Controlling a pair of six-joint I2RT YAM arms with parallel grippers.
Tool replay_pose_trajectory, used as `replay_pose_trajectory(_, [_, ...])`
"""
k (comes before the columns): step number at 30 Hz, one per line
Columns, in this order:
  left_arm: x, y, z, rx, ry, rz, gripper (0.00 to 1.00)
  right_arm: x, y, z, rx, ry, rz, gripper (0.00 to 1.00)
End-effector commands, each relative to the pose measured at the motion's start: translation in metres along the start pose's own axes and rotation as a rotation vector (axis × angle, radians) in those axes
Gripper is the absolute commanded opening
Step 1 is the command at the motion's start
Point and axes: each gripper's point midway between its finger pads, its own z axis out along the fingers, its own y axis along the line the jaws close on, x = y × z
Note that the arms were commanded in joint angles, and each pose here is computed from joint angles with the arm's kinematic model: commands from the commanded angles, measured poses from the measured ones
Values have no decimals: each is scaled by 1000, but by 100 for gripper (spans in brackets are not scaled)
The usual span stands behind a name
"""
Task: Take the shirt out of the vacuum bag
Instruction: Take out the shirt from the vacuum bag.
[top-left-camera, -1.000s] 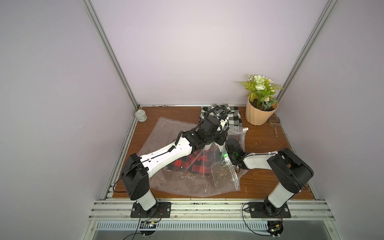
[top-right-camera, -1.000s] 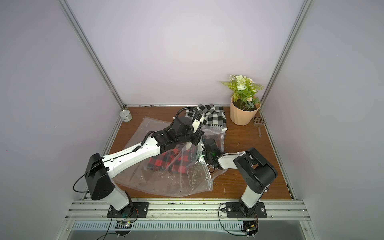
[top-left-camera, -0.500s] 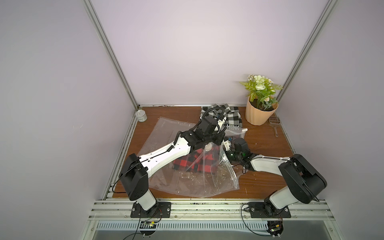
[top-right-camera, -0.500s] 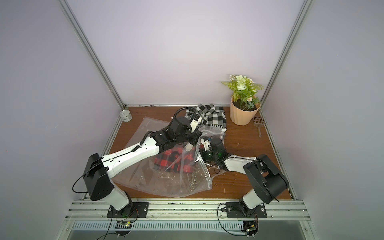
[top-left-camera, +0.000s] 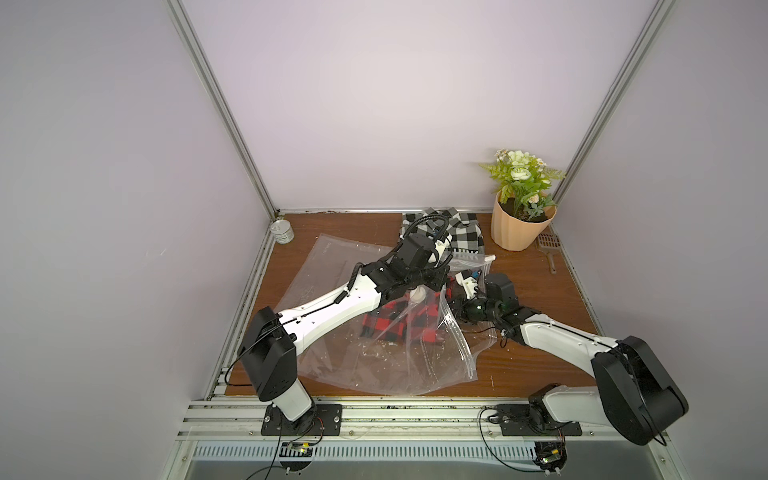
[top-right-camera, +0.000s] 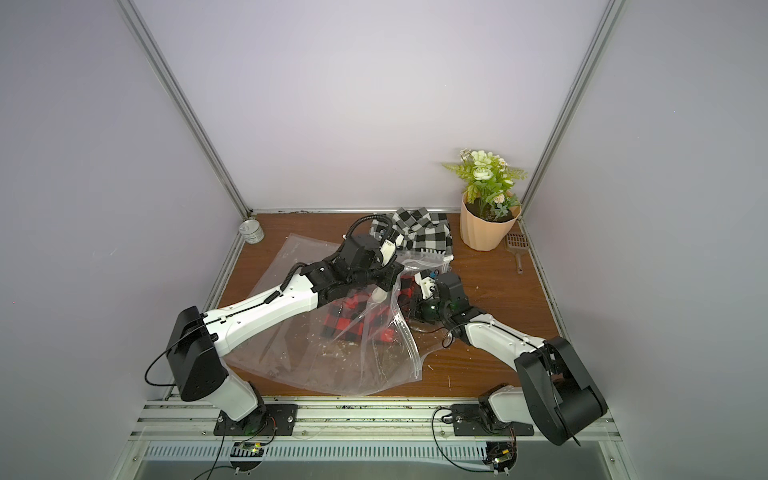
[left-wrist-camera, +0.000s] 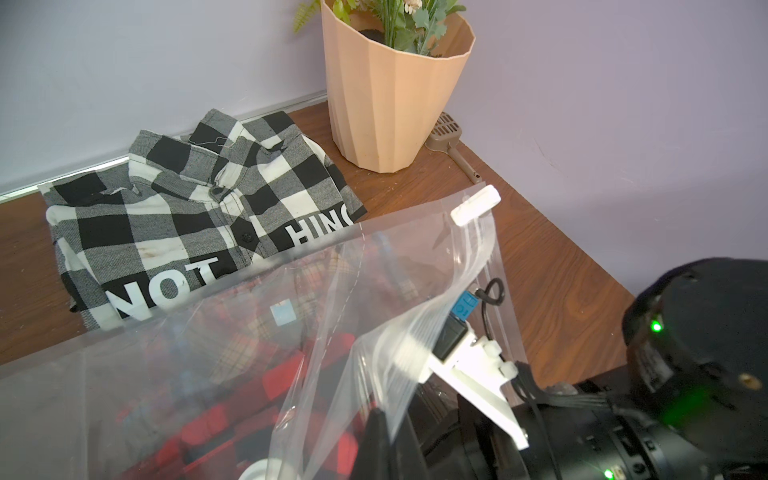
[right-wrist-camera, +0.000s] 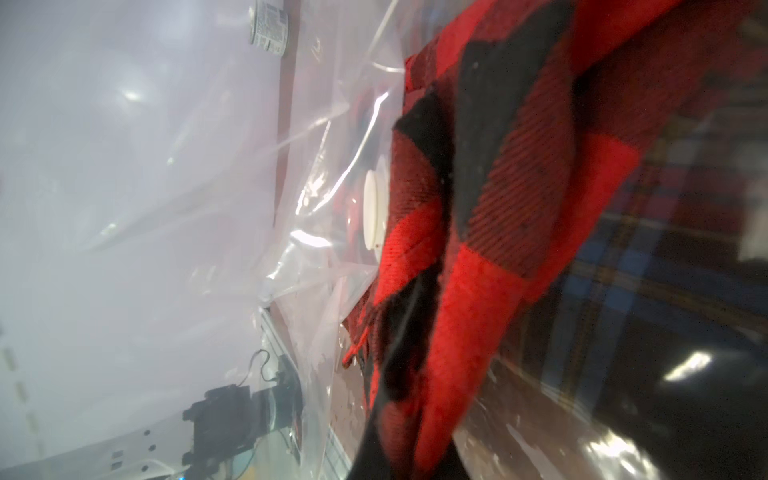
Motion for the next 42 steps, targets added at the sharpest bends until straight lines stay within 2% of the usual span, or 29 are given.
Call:
replay_pose_trajectory(1, [-4,7,-4,-17,-19,-17,1,-6,9,-12,-18,-21,-42,0])
replay_pose_trajectory(23, [16,25,7,-82,13,-46,1,-21,5,-59,49,-114,-21,0])
replay_pose_trajectory(42, [27,37,11,-120,37,-63,1,-52,-22,-115,153,-284,52,0])
